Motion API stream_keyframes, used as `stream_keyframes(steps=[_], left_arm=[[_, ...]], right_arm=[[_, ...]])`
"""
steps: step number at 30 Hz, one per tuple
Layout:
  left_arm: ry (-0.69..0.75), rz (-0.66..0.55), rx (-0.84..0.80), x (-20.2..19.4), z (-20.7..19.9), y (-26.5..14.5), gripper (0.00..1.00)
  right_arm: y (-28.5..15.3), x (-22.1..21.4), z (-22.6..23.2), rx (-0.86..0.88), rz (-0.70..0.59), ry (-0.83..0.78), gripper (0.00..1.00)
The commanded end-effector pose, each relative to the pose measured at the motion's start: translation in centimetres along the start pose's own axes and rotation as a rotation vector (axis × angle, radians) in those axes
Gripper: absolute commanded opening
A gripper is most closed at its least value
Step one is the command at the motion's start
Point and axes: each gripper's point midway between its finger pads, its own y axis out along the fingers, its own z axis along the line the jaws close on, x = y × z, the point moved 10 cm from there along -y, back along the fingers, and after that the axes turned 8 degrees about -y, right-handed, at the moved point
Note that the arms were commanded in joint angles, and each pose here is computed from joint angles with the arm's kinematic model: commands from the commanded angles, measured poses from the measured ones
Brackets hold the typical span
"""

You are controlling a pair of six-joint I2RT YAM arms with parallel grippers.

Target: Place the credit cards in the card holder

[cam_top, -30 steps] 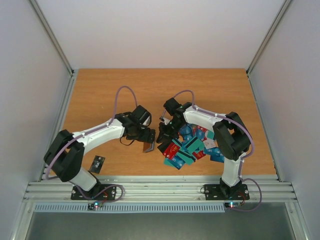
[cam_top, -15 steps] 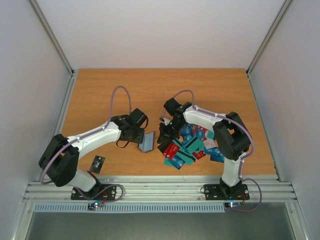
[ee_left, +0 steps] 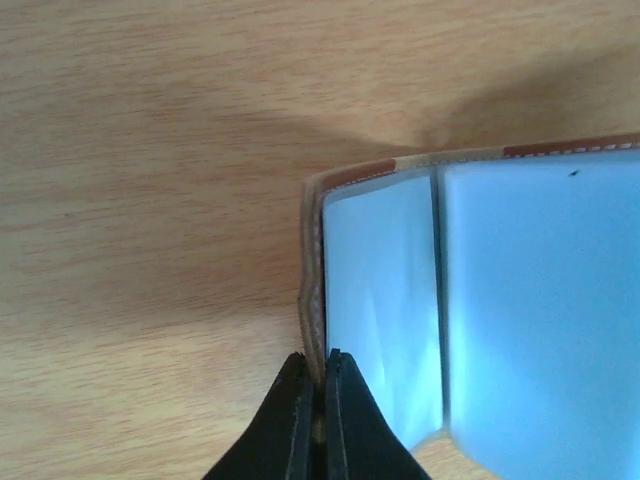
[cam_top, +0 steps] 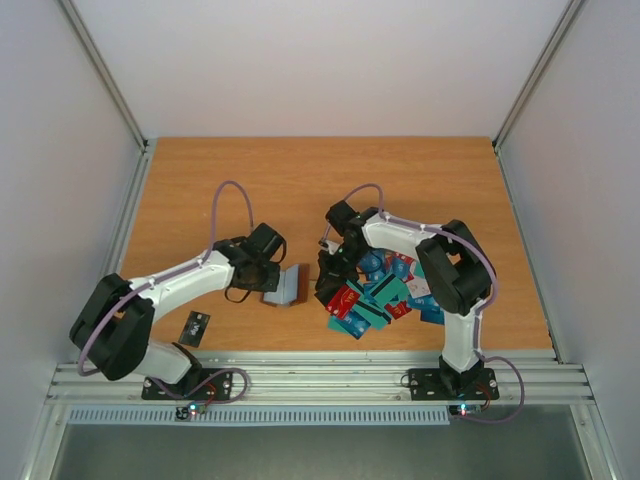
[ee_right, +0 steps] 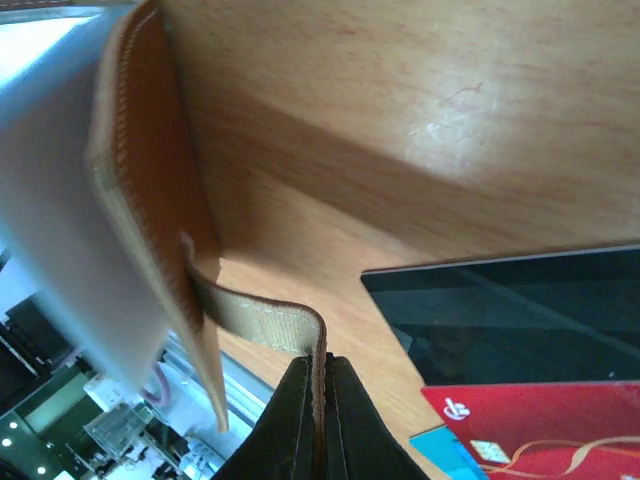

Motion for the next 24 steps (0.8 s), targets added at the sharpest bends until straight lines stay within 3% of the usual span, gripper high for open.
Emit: stream_keyframes(steps=[1,6,14,19,24], left_arm=[[-0.025,-0.027,-0.104,0.5,-0.5,-0.2,0.00],[-0.054,-0.054,-0.133,1.0,-0.6,-1.9,0.00],[-0.062,-0.033,-0.090,2.2,-1.1,-4.6,0.00],[-0.048,0.001,0.008,3.4,-1.4,-6.5,0.00],[-0.010,0.042,0.128,4.1,-1.6,-6.8,0.00]], right_arm=[[1.3,0.3,-1.0,-0.018,0.021,-0.014,0.02],[1.2,0.5,-0.9,-0.027,0.027,-0.018,0.08],[-1.4,0.5,0.6,-0.040,0.007,-0.100,0.37],[-3.9,0.3,2.4,-0.034,-0.034,-0.147,0.60],[-5.4,-0.1,3.5,-0.030,-0.062,-0.165,0.70]])
